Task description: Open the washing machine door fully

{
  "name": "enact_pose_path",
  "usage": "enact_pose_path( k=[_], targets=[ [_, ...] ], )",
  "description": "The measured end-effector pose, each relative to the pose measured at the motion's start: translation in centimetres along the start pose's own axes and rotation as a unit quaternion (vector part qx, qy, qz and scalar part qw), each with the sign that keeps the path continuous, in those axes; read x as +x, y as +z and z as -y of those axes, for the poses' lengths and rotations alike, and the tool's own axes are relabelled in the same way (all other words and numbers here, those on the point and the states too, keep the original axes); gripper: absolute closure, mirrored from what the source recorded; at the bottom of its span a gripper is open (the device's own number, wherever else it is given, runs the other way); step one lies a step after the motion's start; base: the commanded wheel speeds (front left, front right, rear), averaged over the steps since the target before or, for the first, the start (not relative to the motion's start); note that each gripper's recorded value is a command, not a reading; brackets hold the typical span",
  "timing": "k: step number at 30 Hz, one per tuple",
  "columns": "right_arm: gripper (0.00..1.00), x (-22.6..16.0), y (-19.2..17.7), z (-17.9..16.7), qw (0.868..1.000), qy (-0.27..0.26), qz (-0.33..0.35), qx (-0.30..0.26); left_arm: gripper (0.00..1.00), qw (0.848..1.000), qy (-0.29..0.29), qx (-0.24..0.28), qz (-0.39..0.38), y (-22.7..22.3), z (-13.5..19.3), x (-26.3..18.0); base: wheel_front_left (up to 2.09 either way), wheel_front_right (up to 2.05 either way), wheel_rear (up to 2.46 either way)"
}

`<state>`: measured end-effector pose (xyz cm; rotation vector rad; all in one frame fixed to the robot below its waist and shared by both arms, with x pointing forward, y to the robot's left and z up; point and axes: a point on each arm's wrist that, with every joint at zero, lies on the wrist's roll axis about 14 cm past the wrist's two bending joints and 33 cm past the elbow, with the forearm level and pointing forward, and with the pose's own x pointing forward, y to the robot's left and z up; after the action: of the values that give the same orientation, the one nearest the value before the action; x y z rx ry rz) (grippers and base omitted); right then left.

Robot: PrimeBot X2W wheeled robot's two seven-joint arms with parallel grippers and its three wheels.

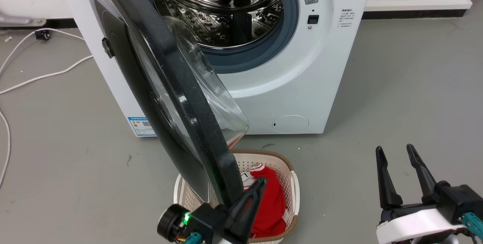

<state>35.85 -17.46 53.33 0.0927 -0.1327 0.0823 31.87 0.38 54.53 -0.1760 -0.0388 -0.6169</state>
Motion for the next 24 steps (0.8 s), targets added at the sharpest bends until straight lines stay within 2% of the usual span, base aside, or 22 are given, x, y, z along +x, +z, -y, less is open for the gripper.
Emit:
enact_pose_path(
  k=[12,24],
  targets=[
    [0.0,-0.1,-0.8,0.3,1.0,-0.006,-0.014,0.005,1.0,0.999,0.033,-0.007,0.027,0.0,-2.2,2.3,0.0,0.0,0.0],
    [0.0,-0.1,-0.9,0.3,1.0,-0.006,-0.015,0.009,1.0,0.998,0.06,-0.007,0.028,-0.2,-3.1,1.6,0.0,0.0,0.0]
  ],
)
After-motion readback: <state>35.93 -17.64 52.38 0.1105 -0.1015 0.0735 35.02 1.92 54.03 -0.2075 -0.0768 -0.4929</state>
